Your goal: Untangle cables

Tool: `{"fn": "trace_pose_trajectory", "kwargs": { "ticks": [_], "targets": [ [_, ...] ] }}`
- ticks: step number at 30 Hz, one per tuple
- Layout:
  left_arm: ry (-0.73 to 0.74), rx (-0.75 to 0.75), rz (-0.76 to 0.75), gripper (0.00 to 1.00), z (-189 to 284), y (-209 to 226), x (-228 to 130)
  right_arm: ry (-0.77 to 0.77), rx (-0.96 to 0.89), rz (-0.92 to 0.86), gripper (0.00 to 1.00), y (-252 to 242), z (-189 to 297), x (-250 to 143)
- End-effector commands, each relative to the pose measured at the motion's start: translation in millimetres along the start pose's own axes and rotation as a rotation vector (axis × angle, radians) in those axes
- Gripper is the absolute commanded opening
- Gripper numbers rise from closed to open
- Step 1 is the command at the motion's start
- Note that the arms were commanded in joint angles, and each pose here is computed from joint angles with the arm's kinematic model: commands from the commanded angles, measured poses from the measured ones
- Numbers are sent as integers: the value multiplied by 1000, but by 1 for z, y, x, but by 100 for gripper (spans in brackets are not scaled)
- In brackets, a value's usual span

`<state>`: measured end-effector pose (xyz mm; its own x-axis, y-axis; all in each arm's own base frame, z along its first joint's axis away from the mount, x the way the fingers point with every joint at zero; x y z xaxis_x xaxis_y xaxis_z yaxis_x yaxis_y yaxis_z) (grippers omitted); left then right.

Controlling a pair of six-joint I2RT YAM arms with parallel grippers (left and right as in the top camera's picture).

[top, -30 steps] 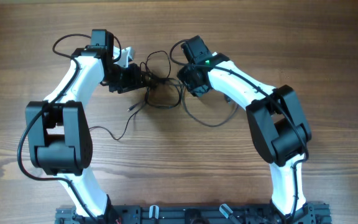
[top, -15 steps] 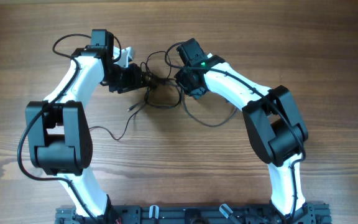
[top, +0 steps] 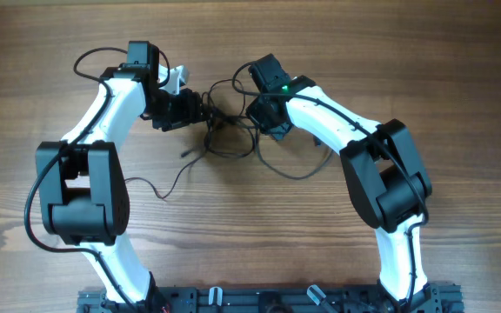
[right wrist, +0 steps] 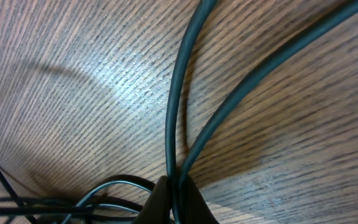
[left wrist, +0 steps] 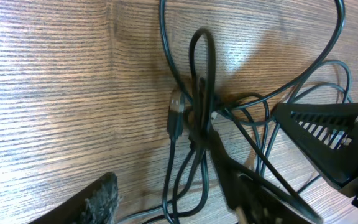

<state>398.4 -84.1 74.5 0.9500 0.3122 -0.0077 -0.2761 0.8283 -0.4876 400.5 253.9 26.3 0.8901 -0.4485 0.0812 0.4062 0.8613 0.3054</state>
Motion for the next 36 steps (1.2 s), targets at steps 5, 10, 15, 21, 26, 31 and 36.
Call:
{"fn": "trace_pose_trajectory", "kwargs": {
  "ticks": [5, 10, 15, 21, 26, 31, 36],
  "targets": [
    [3, -6, -36, 68, -1, -10, -4, 31, -123, -11, 4, -34, -30, -5],
    [11, -9, -67, 61, -7, -20, -10, 31, -122, 5, 4, -34, -29, -5],
    [11, 9, -72, 37, -11, -25, -13, 30, -120, 14, 4, -34, -30, -5],
    [-66, 128, 17, 40, -30, -7, -13, 27, -122, 14, 4, -34, -29, -4],
    [-62, 149, 63, 26, -47, 9, -26, 23, -120, 43, 4, -33, -30, -3],
    [-112, 281, 77, 4, -43, 32, -22, -10, -91, 137, 4, -26, -29, 4],
    [-287, 577, 287, 4, -14, 88, -8, -41, -54, 270, 4, -16, -8, 12]
  ]
}}
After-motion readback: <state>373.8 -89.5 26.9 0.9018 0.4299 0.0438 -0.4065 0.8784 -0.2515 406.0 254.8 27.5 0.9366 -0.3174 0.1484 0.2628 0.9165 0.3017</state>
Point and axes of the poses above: each gripper's point midway between its finger pads, its own z axis back along the fingers, its own y axis along the line the jaws close on, x = y × z, the point moved 3 cm from there along z, back along the fingers, and after that the axes turned 15 degrees about z, right-handed, at the moved point
